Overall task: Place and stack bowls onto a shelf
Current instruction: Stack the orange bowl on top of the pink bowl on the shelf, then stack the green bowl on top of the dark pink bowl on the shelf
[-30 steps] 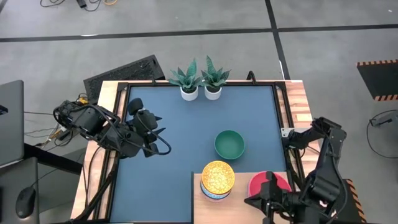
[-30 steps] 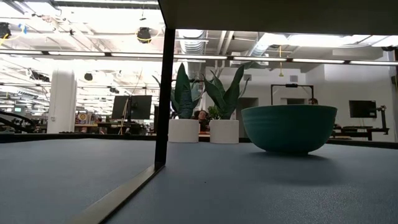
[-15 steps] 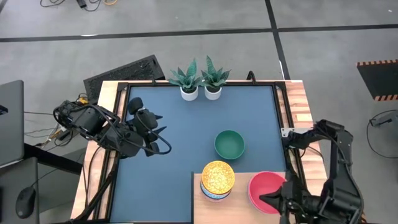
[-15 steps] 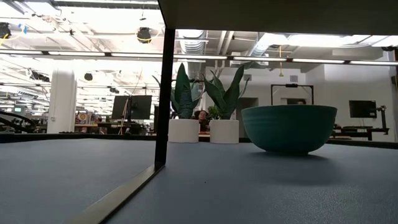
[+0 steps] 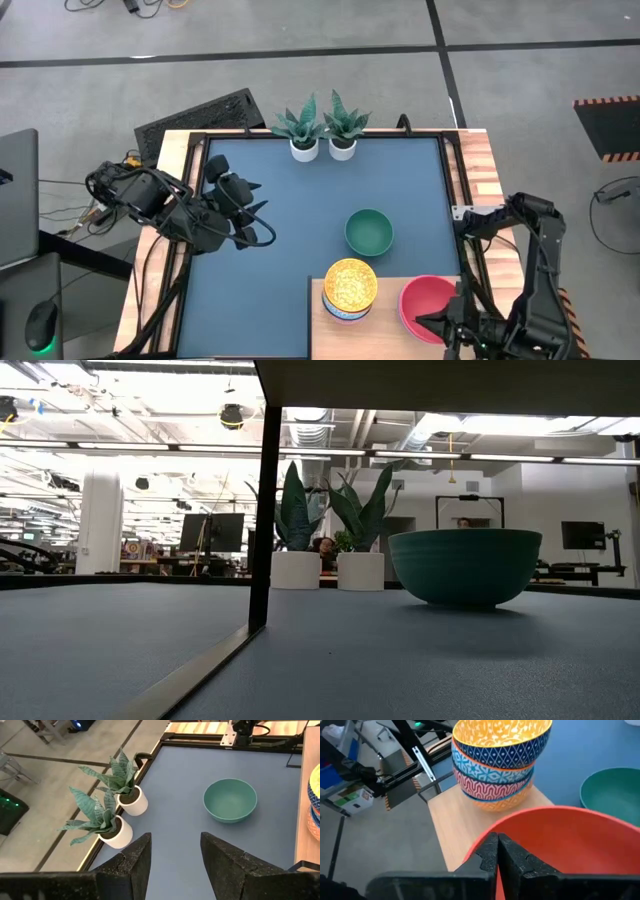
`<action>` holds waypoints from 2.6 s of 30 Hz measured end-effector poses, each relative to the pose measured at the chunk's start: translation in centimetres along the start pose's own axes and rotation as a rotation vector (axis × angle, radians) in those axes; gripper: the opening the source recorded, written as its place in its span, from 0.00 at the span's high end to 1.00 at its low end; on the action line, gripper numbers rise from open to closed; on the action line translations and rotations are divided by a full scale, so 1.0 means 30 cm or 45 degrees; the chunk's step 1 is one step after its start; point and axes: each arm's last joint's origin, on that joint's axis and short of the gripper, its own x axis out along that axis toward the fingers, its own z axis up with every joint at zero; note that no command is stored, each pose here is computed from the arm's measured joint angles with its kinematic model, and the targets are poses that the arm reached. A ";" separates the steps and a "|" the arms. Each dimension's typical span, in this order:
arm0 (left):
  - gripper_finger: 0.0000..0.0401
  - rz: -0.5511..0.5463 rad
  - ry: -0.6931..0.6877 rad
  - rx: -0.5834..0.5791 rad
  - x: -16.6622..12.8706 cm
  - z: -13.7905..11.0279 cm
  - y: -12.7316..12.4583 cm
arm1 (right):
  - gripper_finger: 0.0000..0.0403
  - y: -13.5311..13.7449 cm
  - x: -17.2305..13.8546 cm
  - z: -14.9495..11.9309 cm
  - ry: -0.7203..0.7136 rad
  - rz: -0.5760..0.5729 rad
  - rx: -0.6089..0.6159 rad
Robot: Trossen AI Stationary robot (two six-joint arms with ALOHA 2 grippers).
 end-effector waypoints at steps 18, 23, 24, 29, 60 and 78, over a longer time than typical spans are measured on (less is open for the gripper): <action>0.61 0.013 -0.008 -0.043 0.000 0.001 0.001 | 0.92 0.010 0.082 0.007 -0.064 -0.018 0.013; 0.61 0.012 -0.007 -0.047 0.000 0.001 0.001 | 0.94 0.021 0.078 0.055 -0.147 -0.018 -0.071; 0.61 0.012 -0.007 -0.047 0.000 0.001 0.001 | 0.94 0.022 0.080 0.061 -0.177 -0.024 -0.084; 0.61 0.017 -0.010 -0.077 0.000 0.001 0.001 | 0.92 0.020 0.092 0.084 -0.313 -0.061 -0.125; 0.61 0.004 -0.003 -0.114 0.000 0.000 0.000 | 0.93 -0.223 0.255 0.461 -0.256 -0.490 -0.078; 0.56 0.066 -0.057 -0.215 -0.008 0.000 -0.001 | 0.48 -0.725 0.434 0.743 0.347 -0.808 -0.078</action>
